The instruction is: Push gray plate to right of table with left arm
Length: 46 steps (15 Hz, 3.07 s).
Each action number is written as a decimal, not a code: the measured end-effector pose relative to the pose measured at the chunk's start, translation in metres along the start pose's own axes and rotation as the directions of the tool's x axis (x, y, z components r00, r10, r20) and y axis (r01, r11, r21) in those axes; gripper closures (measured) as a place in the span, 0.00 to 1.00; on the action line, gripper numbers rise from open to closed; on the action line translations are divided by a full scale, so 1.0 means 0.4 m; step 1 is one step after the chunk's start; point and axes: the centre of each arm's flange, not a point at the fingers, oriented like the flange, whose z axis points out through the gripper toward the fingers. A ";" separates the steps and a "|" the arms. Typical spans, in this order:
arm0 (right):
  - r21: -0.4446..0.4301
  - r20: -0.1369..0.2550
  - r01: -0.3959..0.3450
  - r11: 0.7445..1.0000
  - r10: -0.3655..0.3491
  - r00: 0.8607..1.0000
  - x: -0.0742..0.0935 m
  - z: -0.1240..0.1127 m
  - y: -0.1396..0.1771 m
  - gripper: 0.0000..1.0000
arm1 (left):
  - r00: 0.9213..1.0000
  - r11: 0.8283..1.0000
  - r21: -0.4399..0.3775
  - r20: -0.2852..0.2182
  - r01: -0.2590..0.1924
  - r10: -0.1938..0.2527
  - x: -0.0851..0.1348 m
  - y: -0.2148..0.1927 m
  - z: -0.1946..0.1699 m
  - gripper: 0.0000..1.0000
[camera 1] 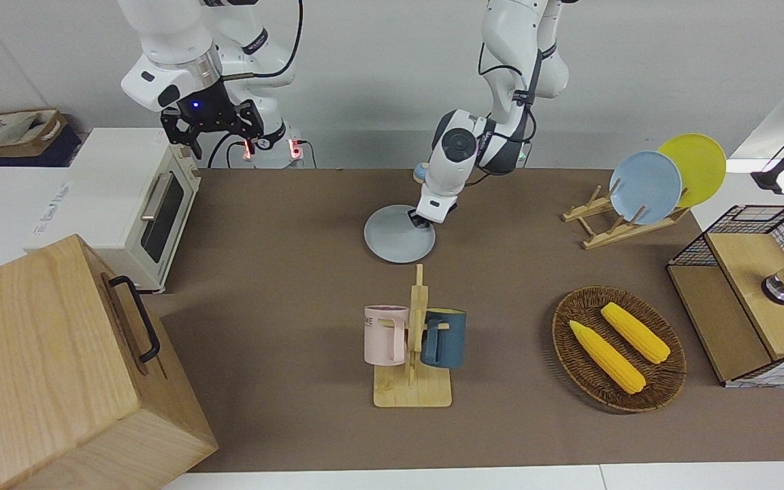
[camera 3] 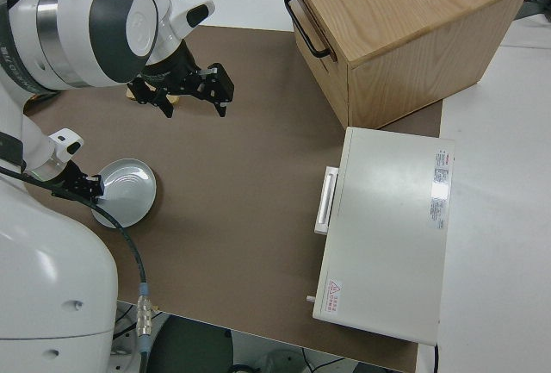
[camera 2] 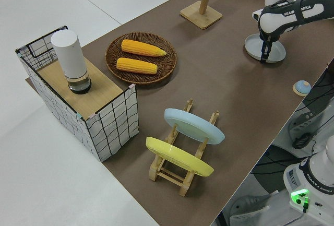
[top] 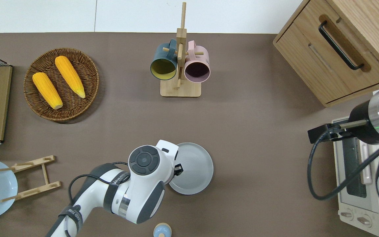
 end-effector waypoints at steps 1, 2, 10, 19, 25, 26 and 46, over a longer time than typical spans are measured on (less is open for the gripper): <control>0.000 0.000 0.000 1.000 0.000 1.000 0.000 0.000 0.000 0.01 | 1.000 1.000 -0.005 -0.001 0.011 -0.011 -0.017 0.040 0.002 0.92; 0.000 0.000 0.000 1.000 0.000 1.000 0.000 0.000 0.000 0.01 | 1.000 1.000 -0.011 -0.001 0.023 -0.023 -0.034 0.077 0.002 0.92; 0.000 0.000 0.000 1.000 0.000 1.000 0.000 0.000 0.000 0.01 | 0.998 0.998 -0.029 0.033 0.061 -0.060 -0.144 0.254 0.035 0.92; 0.000 0.000 0.000 1.000 0.000 1.000 0.000 0.000 0.000 0.01 | 0.992 0.991 -0.066 0.049 0.121 -0.117 -0.253 0.419 0.040 0.92; 0.000 0.000 0.000 1.000 0.000 1.000 0.000 0.000 0.000 0.01 | 0.990 0.986 -0.093 0.056 0.135 -0.131 -0.276 0.479 0.029 0.81; 0.000 0.000 0.000 1.000 0.000 1.000 0.000 0.000 0.000 0.01 | 0.990 0.986 -0.094 0.057 0.137 -0.132 -0.273 0.482 0.030 0.74; 0.000 0.000 0.000 1.000 0.000 1.000 0.000 0.000 0.000 0.01 | 0.997 0.997 0.023 0.043 -0.067 0.066 -0.066 0.231 -0.434 0.00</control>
